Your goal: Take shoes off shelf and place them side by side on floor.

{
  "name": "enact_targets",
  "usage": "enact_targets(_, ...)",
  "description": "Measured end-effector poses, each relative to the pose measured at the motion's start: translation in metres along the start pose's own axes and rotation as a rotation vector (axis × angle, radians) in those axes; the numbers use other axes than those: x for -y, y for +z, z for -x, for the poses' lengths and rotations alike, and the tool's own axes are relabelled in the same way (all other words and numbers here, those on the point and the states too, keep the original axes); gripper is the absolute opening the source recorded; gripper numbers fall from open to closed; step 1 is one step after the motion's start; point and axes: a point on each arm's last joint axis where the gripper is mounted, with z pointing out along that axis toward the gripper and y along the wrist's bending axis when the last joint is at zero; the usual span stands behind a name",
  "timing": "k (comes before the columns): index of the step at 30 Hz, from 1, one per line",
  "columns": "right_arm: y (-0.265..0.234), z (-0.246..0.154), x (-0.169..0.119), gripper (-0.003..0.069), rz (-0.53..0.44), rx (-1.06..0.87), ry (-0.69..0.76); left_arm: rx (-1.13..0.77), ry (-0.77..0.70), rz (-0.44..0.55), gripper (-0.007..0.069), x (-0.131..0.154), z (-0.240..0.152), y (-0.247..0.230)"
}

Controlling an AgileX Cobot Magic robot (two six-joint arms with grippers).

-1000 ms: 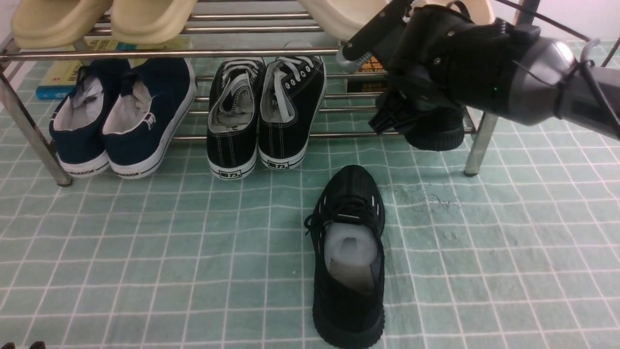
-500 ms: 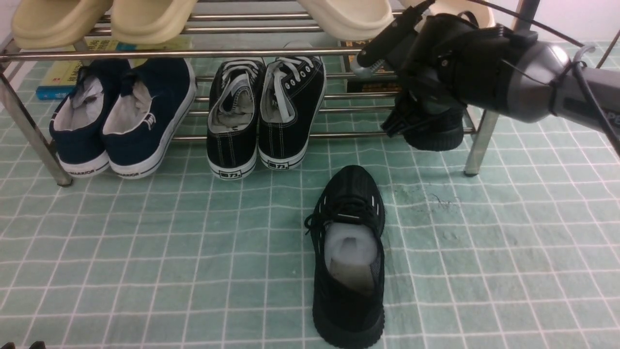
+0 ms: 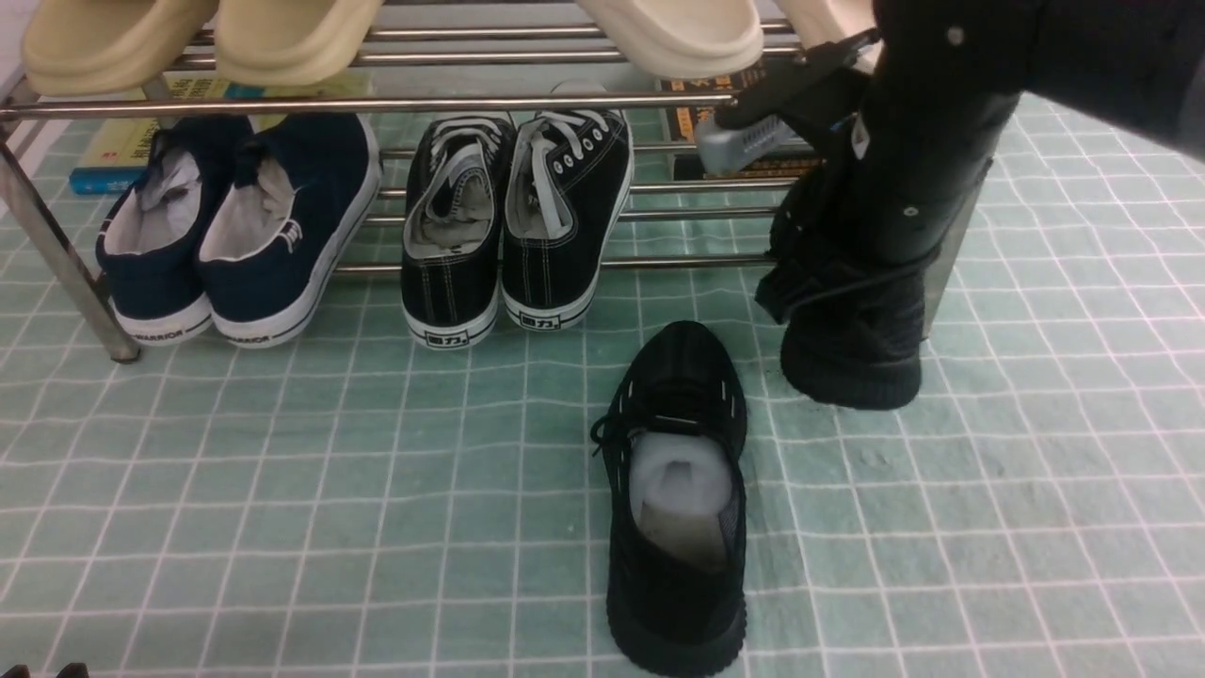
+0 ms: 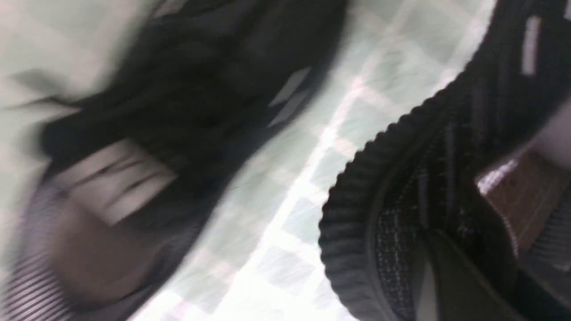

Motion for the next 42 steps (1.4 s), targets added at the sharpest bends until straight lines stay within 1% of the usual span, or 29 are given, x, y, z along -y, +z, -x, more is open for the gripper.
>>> enact_targets(1,-0.006,-0.002,-0.005,0.0067,0.063,0.003,-0.005,0.000,0.000,0.000,0.0242,0.000,0.000,0.000)
enact_targets(2,-0.006,-0.002,-0.007,0.0067,0.077,0.003,-0.005,0.000,0.000,0.000,0.0242,0.000,0.000,0.000)
enact_targets(3,-0.005,-0.004,-0.011,0.0067,0.118,-0.004,-0.020,0.000,0.000,0.000,0.0242,0.000,0.000,0.000)
enact_targets(5,0.002,-0.009,-0.015,0.0067,0.148,-0.033,-0.032,0.000,0.000,0.000,0.0242,0.000,0.000,0.000)
enact_targets(10,0.024,-0.025,-0.020,0.0067,0.148,-0.122,-0.053,0.000,0.000,0.000,0.0242,0.000,0.000,0.000)
enact_targets(18,0.053,-0.053,-0.025,0.0067,0.179,-0.258,-0.041,0.000,0.000,0.000,0.0242,0.000,0.000,0.000)
enact_targets(31,0.055,-0.054,-0.030,0.0067,0.228,-0.259,-0.013,0.000,0.000,0.000,0.0242,0.000,0.000,0.000)
enact_targets(36,0.054,-0.054,-0.035,0.0069,0.279,-0.256,0.015,0.000,0.000,0.000,0.0242,0.000,0.000,0.000)
enact_targets(37,0.053,-0.053,-0.037,0.0079,0.302,-0.255,0.028,0.000,0.000,0.000,0.0242,0.000,0.000,0.000)
enact_targets(39,0.053,-0.053,-0.038,0.0090,0.315,-0.255,0.035,0.000,0.000,0.000,0.0242,0.000,0.000,0.000)
enact_targets(41,0.053,-0.053,-0.039,0.0147,0.324,-0.257,0.040,0.000,0.000,0.000,0.0242,0.000,0.000,0.000)
enact_targets(42,0.052,-0.053,-0.039,0.0153,0.325,-0.258,0.040,0.000,0.000,0.000,0.0242,0.000,0.000,0.000)
